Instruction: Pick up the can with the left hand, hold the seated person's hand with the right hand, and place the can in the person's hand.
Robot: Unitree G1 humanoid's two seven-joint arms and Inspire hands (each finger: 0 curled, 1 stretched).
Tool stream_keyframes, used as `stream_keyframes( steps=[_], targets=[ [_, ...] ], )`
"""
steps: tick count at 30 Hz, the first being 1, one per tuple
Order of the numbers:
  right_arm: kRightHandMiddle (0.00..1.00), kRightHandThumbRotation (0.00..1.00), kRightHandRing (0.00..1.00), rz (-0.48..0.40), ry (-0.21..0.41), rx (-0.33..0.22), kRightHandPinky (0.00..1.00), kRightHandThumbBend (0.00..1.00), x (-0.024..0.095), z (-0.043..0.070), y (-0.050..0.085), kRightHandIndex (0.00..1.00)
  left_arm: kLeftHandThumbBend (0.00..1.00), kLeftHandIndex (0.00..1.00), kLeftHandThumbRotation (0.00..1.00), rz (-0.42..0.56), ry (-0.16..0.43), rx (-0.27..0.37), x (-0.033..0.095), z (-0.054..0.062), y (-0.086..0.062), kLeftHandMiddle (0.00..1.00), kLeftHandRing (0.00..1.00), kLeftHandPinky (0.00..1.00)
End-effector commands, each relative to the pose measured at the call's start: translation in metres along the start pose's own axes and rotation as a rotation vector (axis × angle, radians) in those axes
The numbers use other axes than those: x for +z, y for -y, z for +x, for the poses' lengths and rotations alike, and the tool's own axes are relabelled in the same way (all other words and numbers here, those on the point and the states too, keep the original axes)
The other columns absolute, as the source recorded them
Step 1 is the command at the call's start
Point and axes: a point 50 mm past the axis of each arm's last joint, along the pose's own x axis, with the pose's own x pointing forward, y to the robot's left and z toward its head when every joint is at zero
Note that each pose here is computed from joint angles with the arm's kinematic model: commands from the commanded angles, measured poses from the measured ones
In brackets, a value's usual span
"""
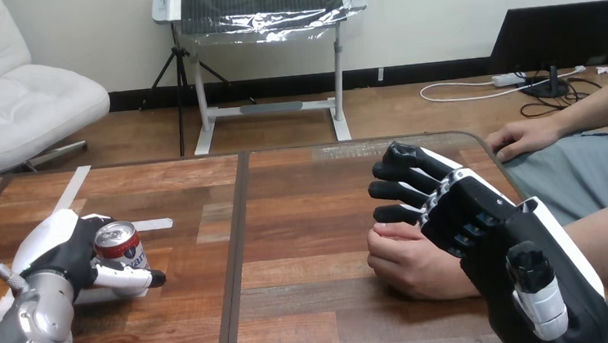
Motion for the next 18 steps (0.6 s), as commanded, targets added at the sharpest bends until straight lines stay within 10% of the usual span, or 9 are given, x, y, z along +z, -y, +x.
stream_keyframes(
  steps=[1,18],
  targets=[
    [0.86,0.86,0.84,-0.028,0.067,0.01,0.78,0.95,0.0122,0.0076,0.0036,0.86,0.82,0.78,0.21,0.021,0.071,0.089,0.0241,0.0054,-0.0212,0.8,0.76,0.59],
    [0.86,0.87,0.84,-0.03,0.067,0.009,0.78,0.95,0.0128,0.0083,0.003,0.86,0.77,0.72,0.09,0.005,0.072,0.126,0.0267,0.0048,-0.0246,0.74,0.69,0.53]
  ],
)
